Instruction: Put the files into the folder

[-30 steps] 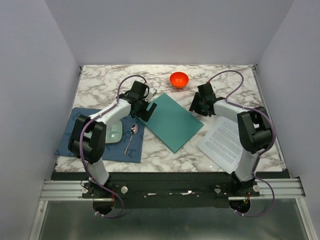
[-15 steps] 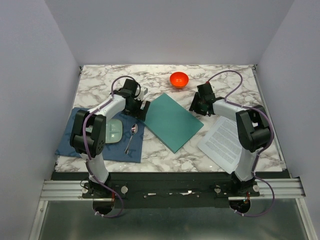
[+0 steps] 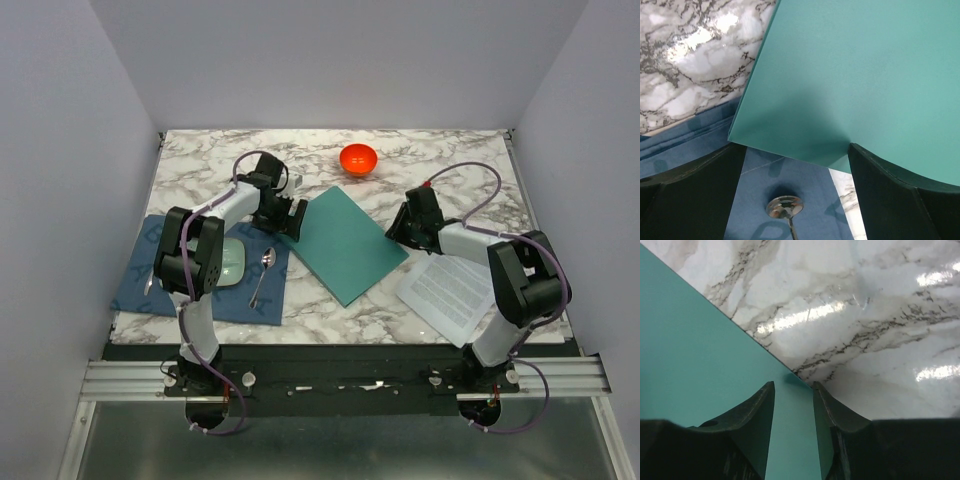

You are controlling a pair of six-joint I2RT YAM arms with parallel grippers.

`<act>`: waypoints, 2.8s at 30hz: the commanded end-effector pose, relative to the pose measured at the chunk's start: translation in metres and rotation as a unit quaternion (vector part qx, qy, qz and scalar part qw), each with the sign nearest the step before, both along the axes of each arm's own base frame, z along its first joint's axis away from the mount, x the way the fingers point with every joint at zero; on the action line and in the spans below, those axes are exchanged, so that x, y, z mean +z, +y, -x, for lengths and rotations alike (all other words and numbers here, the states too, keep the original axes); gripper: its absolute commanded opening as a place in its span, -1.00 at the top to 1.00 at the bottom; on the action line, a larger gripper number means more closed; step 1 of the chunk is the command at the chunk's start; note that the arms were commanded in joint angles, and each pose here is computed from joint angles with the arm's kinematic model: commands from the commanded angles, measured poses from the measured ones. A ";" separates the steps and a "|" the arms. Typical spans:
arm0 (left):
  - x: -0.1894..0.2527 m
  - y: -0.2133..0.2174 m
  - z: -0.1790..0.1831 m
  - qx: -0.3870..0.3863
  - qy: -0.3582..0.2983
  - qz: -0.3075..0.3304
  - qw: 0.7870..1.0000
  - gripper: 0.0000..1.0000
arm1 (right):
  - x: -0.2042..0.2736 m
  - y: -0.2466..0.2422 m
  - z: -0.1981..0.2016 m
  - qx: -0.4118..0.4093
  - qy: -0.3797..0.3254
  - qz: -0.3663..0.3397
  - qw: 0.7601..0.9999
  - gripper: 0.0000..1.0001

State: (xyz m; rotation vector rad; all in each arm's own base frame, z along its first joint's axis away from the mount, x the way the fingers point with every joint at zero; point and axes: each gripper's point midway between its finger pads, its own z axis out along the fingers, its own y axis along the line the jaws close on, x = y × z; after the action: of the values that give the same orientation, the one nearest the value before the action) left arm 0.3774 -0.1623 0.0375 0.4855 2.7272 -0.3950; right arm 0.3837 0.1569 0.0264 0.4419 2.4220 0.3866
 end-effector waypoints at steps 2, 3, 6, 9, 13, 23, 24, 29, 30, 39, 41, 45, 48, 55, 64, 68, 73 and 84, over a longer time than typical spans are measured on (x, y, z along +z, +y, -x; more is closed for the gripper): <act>0.003 -0.014 -0.018 -0.020 -0.037 -0.007 0.999 -0.98 | -0.014 -0.004 0.048 0.010 0.041 -0.004 0.999 0.11; 0.003 -0.021 -0.017 -0.030 -0.040 -0.008 0.999 -0.98 | -0.018 -0.006 0.056 0.011 0.047 -0.005 0.999 0.12; 0.005 -0.037 -0.017 -0.048 -0.045 -0.004 0.998 -0.98 | -0.012 -0.004 0.066 0.019 0.043 -0.011 0.999 0.16; 0.007 -0.050 -0.018 -0.062 -0.048 0.003 0.997 -0.98 | -0.014 -0.007 0.085 0.021 0.049 -0.014 0.998 0.18; 0.006 -0.071 -0.013 -0.088 -0.048 0.012 0.995 -0.98 | -0.014 -0.012 0.109 0.018 0.051 -0.026 0.998 0.19; 0.012 -0.079 -0.020 -0.095 -0.057 -0.002 0.994 -0.98 | 0.004 -0.027 0.132 0.011 0.048 -0.016 0.999 -0.55; 0.015 -0.074 -0.022 -0.101 -0.063 -0.008 0.993 -0.97 | 0.012 -0.026 0.133 0.012 0.048 -0.019 0.999 -0.64; 0.038 -0.061 -0.026 -0.092 -0.081 -0.012 0.992 -0.98 | 0.028 -0.019 0.148 0.010 0.045 -0.063 0.997 -0.58; 0.047 -0.059 -0.024 -0.092 -0.085 -0.012 0.992 -0.98 | 0.027 -0.013 0.155 0.019 0.054 -0.082 0.995 -0.57; 0.070 -0.036 -0.009 -0.074 -0.138 -0.034 0.987 -0.98 | 0.047 0.060 0.222 0.127 0.029 -0.217 0.967 -0.42; 0.075 -0.025 -0.027 -0.045 -0.164 -0.060 0.984 -0.98 | 0.048 0.074 0.239 0.135 0.041 -0.256 0.956 -0.43; 0.071 -0.013 -0.072 0.004 -0.196 -0.112 0.974 -0.98 | 0.047 0.090 0.241 0.128 0.034 -0.316 0.939 -0.46; 0.071 -0.011 -0.102 0.028 -0.210 -0.134 0.968 -0.97 | 0.037 0.101 0.248 0.136 0.066 -0.319 0.936 -0.47; 0.060 -0.011 -0.132 0.039 -0.222 -0.158 0.961 -0.98 | 0.036 0.129 0.237 0.129 0.073 -0.337 0.930 -0.42; 0.022 -0.019 -0.118 0.000 -0.186 -0.159 0.970 -0.97 | 0.036 0.139 0.223 0.097 0.064 -0.376 0.919 -0.28; 0.007 -0.022 -0.104 -0.025 -0.170 -0.158 0.972 -0.97 | 0.043 0.143 0.216 0.088 0.054 -0.382 0.918 -0.24; 0.005 -0.025 -0.092 -0.045 -0.171 -0.151 0.973 -0.97 | 0.034 0.140 0.215 0.075 0.065 -0.369 0.924 -0.21; 0.012 0.003 -0.100 -0.027 -0.186 -0.185 0.965 -0.96 | 0.027 0.133 0.236 0.101 0.081 -0.340 0.932 -0.19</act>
State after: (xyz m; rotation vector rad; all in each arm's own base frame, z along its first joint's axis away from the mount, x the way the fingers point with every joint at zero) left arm 0.4731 -0.1778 0.0394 0.6724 2.4187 0.1275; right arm 0.1566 0.2941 0.0565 0.5770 2.4164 1.4021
